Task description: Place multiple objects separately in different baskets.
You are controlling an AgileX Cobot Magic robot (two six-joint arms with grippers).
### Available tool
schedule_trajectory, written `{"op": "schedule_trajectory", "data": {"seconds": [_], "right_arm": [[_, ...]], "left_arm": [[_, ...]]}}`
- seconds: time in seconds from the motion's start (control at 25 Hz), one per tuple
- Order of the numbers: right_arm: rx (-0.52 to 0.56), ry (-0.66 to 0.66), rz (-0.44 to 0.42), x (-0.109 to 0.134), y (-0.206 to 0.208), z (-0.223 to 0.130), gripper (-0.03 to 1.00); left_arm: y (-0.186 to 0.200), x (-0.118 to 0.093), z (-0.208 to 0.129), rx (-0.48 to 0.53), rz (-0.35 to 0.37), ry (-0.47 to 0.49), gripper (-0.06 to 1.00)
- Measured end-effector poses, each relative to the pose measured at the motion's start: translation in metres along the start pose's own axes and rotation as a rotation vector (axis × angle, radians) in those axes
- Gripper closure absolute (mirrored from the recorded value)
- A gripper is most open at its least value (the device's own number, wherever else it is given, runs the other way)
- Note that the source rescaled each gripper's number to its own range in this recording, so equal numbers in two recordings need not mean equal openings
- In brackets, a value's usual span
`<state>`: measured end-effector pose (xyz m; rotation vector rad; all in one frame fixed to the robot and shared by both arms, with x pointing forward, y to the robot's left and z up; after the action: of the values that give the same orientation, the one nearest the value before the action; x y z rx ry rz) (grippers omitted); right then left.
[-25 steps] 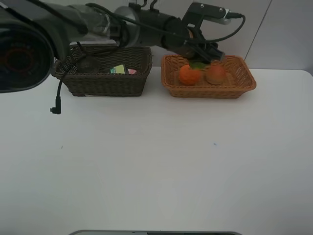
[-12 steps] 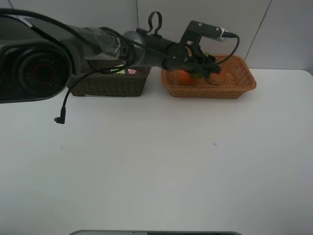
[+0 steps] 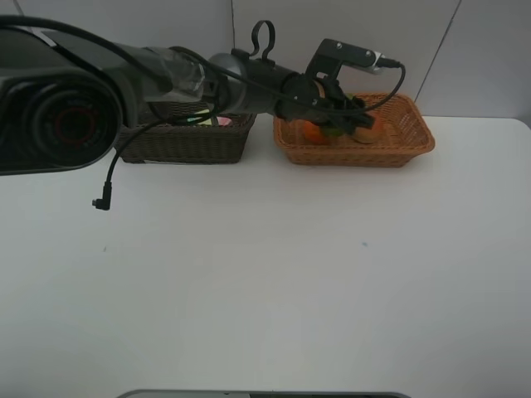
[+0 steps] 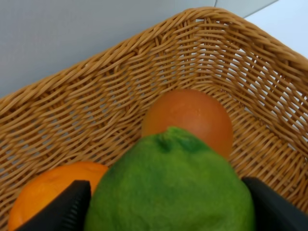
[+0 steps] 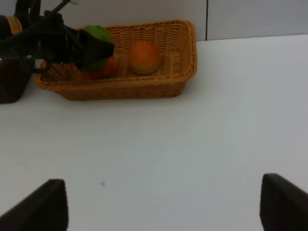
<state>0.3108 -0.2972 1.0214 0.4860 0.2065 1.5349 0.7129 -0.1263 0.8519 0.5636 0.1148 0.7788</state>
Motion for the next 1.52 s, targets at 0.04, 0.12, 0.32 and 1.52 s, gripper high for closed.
{"op": "schedule_trajectory", "data": {"seconds": [0.04,0.12,0.32,1.52], "right_arm": [[0.0,0.0,0.0,0.0,0.0,0.0,0.24],[0.0,0.0,0.0,0.0,0.0,0.0,0.24],[0.0,0.0,0.0,0.0,0.0,0.0,0.24],[0.0,0.0,0.0,0.0,0.0,0.0,0.24]], "left_arm": [[0.0,0.0,0.0,-0.001,0.0,0.0,0.13],[0.0,0.0,0.001,-0.003,0.0,0.0,0.1],[0.0,0.0,0.002,-0.01,0.001,0.0,0.09],[0.207,0.166,0.01,0.557,0.249,0.248,0.09]]}}
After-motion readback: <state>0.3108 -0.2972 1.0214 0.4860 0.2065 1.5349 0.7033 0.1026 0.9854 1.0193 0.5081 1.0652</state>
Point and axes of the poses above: a point on each arm's last joint axis where the gripper is mounted, y pointing back along that axis away from the gripper, x along the wrist's bending axis when the last joint is at zero, z = x × y, the point moved 9 cm from there along -y, pointing out along that axis toward the gripper, and after that the axes turned 9 degrees about -y, right-handed, at the moved point
